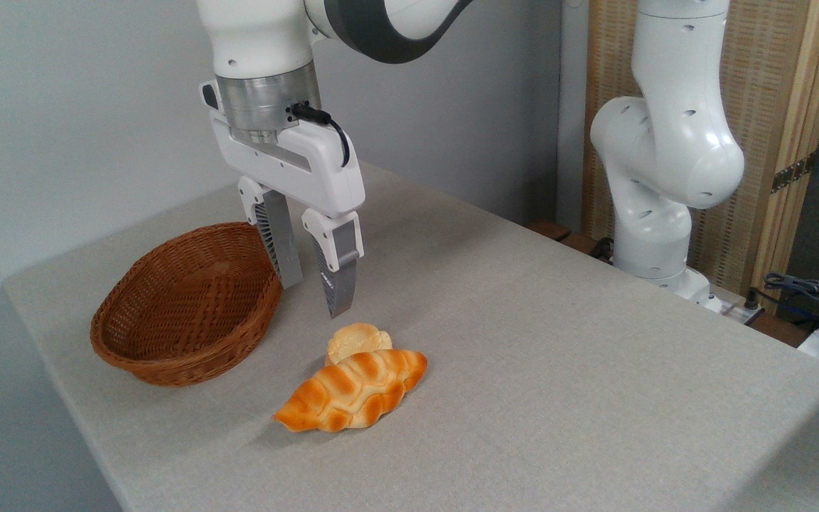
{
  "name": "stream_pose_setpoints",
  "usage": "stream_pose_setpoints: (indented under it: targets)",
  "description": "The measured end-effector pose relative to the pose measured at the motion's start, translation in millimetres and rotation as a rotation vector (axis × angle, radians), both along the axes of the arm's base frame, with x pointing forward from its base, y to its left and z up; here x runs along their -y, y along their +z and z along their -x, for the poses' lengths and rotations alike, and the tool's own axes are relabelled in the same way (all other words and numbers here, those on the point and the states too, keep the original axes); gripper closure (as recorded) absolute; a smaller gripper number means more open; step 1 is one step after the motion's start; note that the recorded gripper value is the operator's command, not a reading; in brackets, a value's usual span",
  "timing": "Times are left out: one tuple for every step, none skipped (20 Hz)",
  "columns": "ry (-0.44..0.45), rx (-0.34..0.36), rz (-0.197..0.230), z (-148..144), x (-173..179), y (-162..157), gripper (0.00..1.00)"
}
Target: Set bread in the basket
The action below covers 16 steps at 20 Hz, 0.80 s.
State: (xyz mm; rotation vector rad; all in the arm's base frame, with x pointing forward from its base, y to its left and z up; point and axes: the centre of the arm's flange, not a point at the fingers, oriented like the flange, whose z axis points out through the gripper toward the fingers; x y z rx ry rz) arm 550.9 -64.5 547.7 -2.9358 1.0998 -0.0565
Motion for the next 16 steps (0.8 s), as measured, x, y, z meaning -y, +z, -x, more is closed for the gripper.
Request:
stream_pose_setpoints:
  targets:
    - [0.0,0.0,0.0,0.0,0.0,0.0,0.0]
    - [0.0,0.0,0.0,0.0,0.0,0.0,0.0]
    - [0.0,0.0,0.0,0.0,0.0,0.0,0.0]
    - [0.0,0.0,0.0,0.0,0.0,0.0,0.0]
    - [0.0,0.0,0.0,0.0,0.0,0.0,0.0]
    - [0.0,0.0,0.0,0.0,0.0,0.0,0.0]
    - [0.0,0.0,0.0,0.0,0.0,0.0,0.0]
    - [0.0,0.0,0.0,0.0,0.0,0.0,0.0]
    - [0.0,0.0,0.0,0.0,0.0,0.0,0.0]
    - [0.0,0.0,0.0,0.0,0.0,0.0,0.0]
    - [0.0,0.0,0.0,0.0,0.0,0.0,0.0]
    - [0.0,-0.001,0.0,0.1,0.0,-0.1,0.0]
    - [0.0,-0.002,0.0,0.1,0.0,-0.4,0.0]
    - [0.0,-0.004,-0.001,0.3,0.2,-1.4,0.0]
    - [-0.001,-0.007,-0.001,0.7,0.6,-3.1,0.0]
    - [-0.002,-0.013,-0.002,1.5,0.9,-5.7,0.0]
